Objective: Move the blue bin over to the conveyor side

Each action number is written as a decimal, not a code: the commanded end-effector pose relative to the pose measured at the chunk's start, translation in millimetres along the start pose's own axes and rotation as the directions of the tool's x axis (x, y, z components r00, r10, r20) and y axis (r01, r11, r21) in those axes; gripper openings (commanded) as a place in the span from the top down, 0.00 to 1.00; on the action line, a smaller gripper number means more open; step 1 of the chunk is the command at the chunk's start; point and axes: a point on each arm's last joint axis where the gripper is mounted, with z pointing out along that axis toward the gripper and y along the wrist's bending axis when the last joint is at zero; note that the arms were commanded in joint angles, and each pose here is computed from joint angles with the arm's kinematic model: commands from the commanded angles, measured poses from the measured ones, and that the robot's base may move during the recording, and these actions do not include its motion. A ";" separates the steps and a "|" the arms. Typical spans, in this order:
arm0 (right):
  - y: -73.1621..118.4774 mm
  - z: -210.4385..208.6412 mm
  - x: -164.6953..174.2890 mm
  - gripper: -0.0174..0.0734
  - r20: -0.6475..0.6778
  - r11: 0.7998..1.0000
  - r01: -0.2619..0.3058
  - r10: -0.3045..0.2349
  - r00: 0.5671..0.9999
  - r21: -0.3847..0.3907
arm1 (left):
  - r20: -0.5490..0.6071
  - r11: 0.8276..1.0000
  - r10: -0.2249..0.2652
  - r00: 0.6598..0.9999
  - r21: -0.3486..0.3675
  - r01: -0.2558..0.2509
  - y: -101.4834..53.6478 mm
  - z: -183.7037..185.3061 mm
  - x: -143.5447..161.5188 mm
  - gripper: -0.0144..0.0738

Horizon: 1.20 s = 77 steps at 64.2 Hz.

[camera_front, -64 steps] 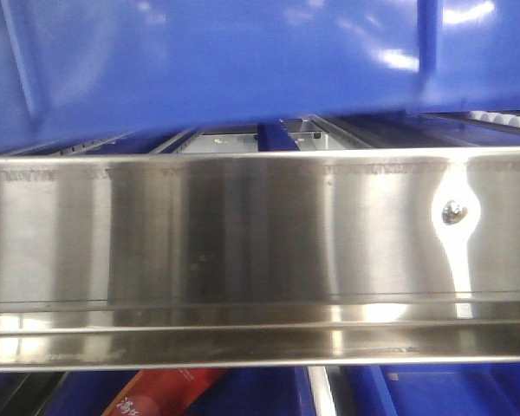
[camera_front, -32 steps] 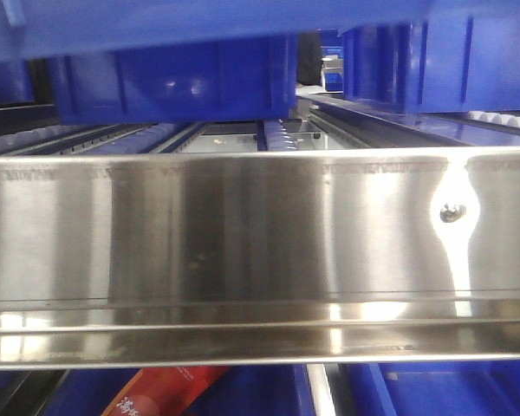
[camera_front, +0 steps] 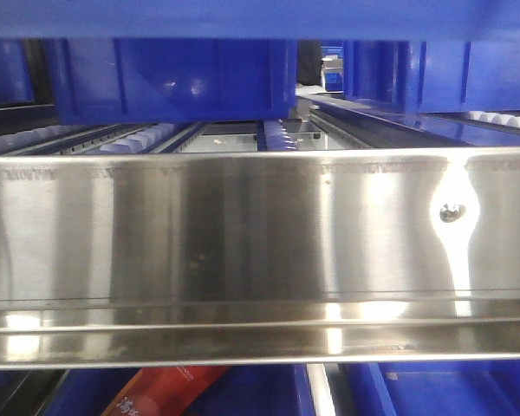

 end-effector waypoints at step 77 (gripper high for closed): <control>-6.3 -36.6 17.7 0.90 0.193 1.000 0.010 -0.008 0.981 -0.009 | 0.116 1.000 -0.018 0.993 -0.015 0.019 3.1 -39.7 33.0 0.86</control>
